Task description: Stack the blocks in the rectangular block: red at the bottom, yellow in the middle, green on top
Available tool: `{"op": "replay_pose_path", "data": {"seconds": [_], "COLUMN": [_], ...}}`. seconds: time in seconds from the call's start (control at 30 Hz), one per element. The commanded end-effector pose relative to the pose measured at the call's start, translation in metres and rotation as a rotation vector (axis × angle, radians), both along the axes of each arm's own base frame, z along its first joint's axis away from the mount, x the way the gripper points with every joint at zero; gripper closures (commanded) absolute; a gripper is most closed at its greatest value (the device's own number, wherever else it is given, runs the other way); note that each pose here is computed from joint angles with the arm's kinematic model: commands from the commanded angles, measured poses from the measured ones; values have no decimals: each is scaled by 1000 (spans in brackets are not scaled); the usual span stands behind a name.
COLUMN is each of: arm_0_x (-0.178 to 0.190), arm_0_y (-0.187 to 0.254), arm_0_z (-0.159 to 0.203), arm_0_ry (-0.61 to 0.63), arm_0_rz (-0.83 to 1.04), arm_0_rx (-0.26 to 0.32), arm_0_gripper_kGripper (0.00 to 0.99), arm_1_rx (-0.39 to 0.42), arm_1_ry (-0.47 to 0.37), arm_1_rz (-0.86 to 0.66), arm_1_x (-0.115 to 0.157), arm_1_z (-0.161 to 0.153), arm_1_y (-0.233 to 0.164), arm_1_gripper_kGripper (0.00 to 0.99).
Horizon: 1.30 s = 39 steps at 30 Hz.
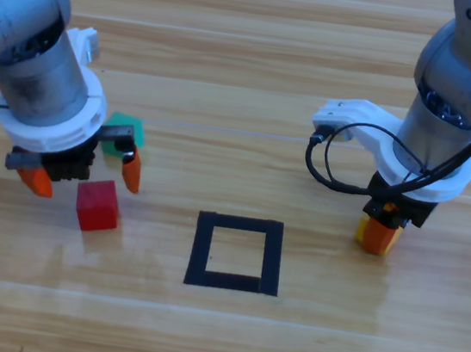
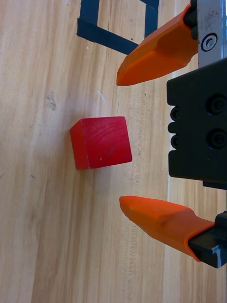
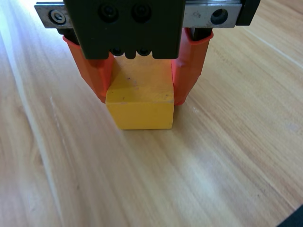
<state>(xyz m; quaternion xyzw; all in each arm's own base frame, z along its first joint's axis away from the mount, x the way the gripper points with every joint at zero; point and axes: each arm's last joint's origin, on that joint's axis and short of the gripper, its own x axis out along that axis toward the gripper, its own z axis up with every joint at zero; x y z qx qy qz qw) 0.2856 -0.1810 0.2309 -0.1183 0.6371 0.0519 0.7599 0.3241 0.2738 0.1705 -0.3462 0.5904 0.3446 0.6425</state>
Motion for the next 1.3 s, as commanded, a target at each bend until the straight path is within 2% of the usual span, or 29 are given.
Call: {"op": "replay_pose_path", "data": {"seconds": [0.03,0.13,0.2,0.47,0.63,0.83,0.93,1.07,1.3], "arm_0_x": [2,4,6,14,16,23,24,22,15], "arm_0_y": [-9,-9,-11,-16,-18,-22,-20,-17,-8], "arm_0_z": [-24,-30,-38,-67,-68,-63,-56,-48,-36], "arm_0_ry": [46,56,67,108,104,85,81,67,64], "arm_0_rz": [-31,-35,-39,-41,-25,-24,-21,-22,-25], "arm_0_rx": [22,26,34,60,56,42,40,39,86], "arm_0_gripper_kGripper": [0,0,0,0,0,11,71,205,741], "arm_1_rx": [-27,-14,-9,42,74,73,73,70,71], "arm_1_ry": [19,4,0,64,63,65,66,69,68], "arm_1_rz": [-13,11,36,33,-6,-18,-20,-21,-23], "arm_1_x": [-16,-35,-47,-48,-47,-47,-47,-47,-47], "arm_1_z": [33,63,69,62,63,60,59,56,57], "arm_1_y": [-22,-24,-22,-14,-12,-11,-11,-11,-11], "arm_1_gripper_kGripper": [990,990,990,990,990,990,990,990,990]}}
